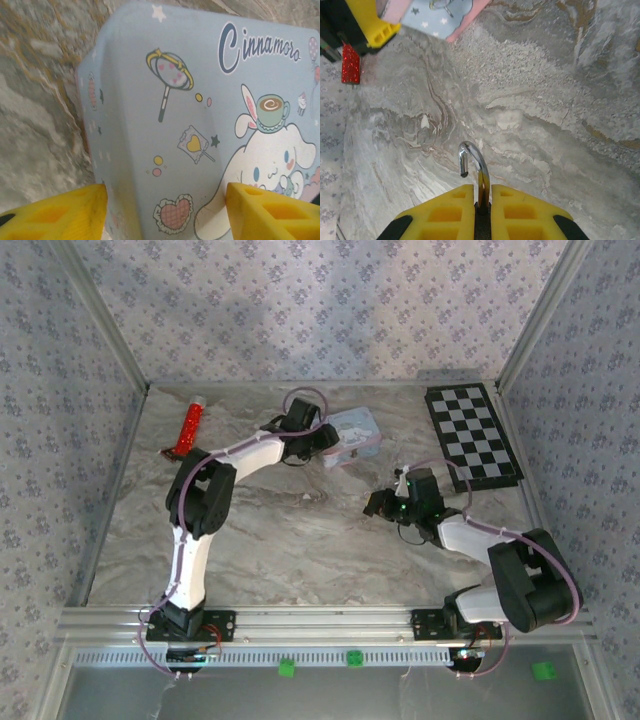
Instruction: Unlock the padlock with the key
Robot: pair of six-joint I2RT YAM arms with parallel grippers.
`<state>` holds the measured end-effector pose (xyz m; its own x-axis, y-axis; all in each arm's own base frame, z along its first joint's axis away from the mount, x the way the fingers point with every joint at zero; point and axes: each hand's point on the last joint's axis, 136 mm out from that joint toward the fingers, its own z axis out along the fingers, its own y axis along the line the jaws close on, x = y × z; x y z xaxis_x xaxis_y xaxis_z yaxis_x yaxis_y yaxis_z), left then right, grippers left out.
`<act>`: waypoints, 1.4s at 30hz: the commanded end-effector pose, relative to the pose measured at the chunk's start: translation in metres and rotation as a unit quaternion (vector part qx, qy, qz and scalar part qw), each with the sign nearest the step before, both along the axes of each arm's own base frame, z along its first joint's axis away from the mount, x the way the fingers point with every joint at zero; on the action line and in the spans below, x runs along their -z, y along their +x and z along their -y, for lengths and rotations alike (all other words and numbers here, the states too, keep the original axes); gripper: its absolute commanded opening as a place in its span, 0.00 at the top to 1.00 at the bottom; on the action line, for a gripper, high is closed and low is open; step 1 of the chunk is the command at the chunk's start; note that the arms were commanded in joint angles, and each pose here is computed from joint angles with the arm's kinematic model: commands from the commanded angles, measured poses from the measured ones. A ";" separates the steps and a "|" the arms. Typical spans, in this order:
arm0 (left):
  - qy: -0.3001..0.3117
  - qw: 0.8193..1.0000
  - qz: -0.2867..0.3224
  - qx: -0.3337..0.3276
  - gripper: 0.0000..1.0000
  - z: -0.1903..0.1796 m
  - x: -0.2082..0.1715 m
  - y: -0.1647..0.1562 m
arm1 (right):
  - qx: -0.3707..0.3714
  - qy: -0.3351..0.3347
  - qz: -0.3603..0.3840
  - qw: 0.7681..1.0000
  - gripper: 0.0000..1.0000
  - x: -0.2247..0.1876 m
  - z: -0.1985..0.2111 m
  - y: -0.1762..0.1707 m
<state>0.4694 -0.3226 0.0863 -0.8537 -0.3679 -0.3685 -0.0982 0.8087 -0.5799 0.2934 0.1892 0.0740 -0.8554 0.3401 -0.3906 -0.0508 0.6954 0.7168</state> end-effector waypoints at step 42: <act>0.090 0.977 0.189 -0.031 0.14 -0.191 -0.052 -0.175 | -0.190 -0.075 -0.087 0.975 1.00 0.036 -0.048 -0.064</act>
